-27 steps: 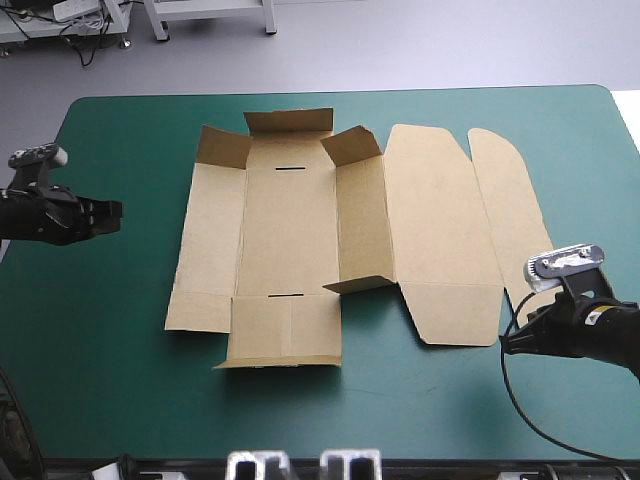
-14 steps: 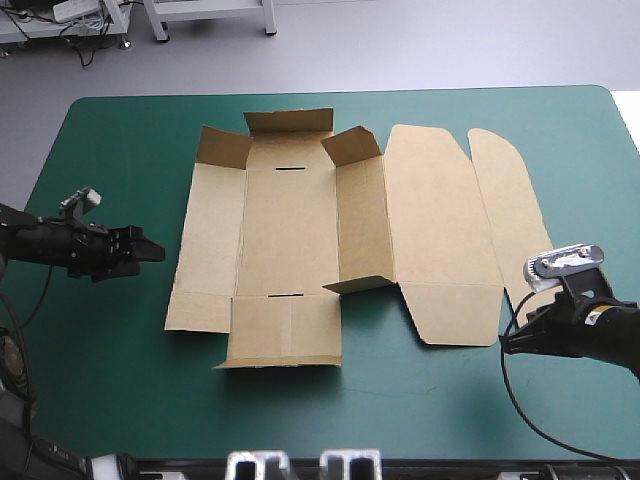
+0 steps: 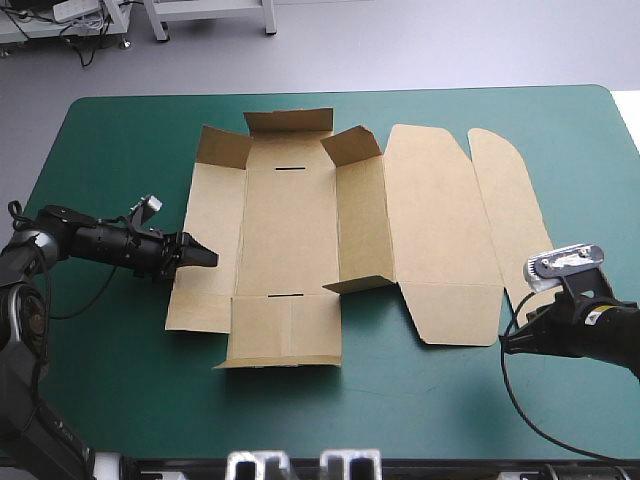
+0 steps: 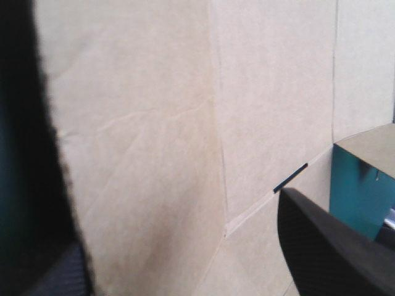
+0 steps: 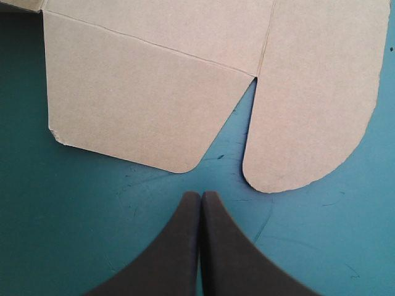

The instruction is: Fold the box

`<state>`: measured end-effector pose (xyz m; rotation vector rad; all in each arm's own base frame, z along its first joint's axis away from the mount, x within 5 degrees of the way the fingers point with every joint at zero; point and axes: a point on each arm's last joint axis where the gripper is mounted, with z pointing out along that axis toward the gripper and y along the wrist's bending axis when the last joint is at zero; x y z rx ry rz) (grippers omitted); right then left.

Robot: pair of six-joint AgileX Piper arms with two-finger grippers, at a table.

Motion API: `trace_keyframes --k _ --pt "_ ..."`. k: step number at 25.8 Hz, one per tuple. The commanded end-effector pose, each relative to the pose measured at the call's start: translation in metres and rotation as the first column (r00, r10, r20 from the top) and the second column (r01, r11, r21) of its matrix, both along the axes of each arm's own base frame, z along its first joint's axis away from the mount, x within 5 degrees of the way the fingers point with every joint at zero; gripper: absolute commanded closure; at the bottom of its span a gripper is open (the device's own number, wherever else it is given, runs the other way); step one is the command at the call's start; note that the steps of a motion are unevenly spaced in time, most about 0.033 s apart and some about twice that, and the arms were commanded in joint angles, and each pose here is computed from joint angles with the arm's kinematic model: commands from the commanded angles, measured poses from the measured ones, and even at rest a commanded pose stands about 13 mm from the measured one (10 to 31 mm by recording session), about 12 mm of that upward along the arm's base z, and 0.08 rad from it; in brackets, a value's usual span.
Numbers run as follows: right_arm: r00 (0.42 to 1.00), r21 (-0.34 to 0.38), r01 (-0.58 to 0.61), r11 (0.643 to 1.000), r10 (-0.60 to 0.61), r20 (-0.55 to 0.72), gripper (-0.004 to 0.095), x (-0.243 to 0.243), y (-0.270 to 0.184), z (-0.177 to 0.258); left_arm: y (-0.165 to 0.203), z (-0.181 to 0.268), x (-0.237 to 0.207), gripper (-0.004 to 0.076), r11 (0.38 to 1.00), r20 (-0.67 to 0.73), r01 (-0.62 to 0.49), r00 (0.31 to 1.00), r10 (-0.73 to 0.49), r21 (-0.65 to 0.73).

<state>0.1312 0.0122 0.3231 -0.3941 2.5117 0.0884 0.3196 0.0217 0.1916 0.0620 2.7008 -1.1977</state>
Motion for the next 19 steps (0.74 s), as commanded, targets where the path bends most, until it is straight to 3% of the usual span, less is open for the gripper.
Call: trace_keyframes --k 1,9,15,19 --pt "0.998 0.01 -0.003 1.0 0.002 0.069 0.0928 0.0018 0.0011 0.0102 -0.0114 0.0101 -0.0011 0.0262 0.995 -0.001 0.055 0.998 -0.055 -0.08" --pt "0.998 0.018 -0.004 1.0 0.003 0.067 0.0928 0.0016 0.0018 0.0102 -0.0115 0.0115 0.0012 0.0734 0.994 0.007 0.034 0.999 -0.034 -0.102" --pt "0.998 0.02 -0.005 1.0 0.003 0.067 0.0928 0.0016 0.0019 0.0102 -0.0125 0.0133 0.0029 0.0734 0.992 0.01 0.014 1.0 -0.012 -0.126" --pt "0.998 0.02 -0.005 1.0 0.003 0.067 0.0928 0.0016 0.0019 0.0102 -0.015 0.0126 0.004 0.0734 0.993 0.064 0.057 0.997 -0.051 -0.099"
